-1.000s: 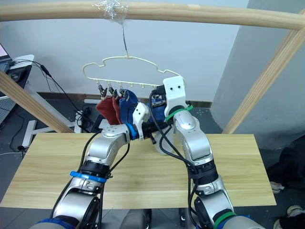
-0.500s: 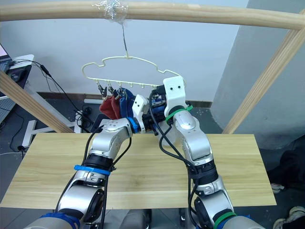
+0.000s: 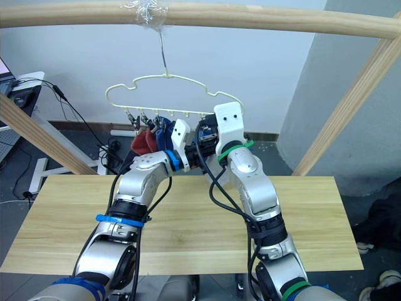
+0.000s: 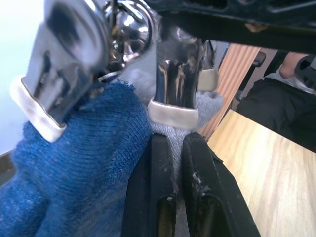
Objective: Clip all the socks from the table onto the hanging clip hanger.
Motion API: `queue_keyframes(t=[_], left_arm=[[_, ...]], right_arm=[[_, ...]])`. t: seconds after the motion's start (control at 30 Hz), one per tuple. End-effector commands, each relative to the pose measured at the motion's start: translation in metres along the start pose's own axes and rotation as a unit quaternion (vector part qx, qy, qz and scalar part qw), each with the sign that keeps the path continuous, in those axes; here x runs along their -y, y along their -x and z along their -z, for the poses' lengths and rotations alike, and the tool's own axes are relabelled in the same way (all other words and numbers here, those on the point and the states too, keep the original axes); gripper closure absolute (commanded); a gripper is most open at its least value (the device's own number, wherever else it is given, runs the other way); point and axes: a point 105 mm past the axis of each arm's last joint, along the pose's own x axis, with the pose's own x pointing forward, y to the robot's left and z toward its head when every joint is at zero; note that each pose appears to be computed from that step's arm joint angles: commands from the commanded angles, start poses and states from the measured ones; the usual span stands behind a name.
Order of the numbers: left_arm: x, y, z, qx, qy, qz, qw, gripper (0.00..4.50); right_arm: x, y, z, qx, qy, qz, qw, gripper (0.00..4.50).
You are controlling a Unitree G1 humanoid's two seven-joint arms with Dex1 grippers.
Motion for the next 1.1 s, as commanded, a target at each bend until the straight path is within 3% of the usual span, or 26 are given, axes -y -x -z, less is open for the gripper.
queue_keyframes(t=[0.03, 0.1, 0.27, 0.57, 0.7, 0.8, 1.1], left_arm=[[0.011, 0.002, -0.010, 0.015, -0.043, 0.023, 0.999, 4.20], [0.013, 0.005, -0.003, 0.001, -0.058, 0.027, 0.998, 3.65], [0.016, 0.013, 0.009, -0.028, -0.114, 0.029, 0.993, 2.22], [0.019, 0.033, 0.012, -0.038, -0.119, 0.048, 0.991, 2.22], [0.015, 0.041, 0.008, -0.043, -0.131, 0.049, 0.989, 2.22], [0.013, 0.043, 0.004, -0.043, -0.136, 0.048, 0.989, 2.20], [0.013, 0.043, -0.005, -0.036, -0.150, 0.046, 0.987, 2.20]], right_arm=[[-0.001, 0.006, -0.008, 0.013, -0.005, -0.002, 1.000, 2.26], [-0.001, 0.010, -0.008, 0.014, 0.002, -0.007, 1.000, 1.56], [-0.003, 0.027, -0.006, 0.016, 0.007, -0.026, 1.000, 1.52], [0.001, 0.059, -0.015, 0.040, 0.037, -0.034, 0.998, 1.52], [0.014, 0.058, -0.014, 0.038, 0.022, 0.014, 0.999, 1.52], [0.020, 0.054, -0.009, 0.025, 0.019, 0.037, 0.999, 2.10], [0.035, 0.037, 0.005, -0.010, 0.009, 0.095, 0.995, 2.10]])
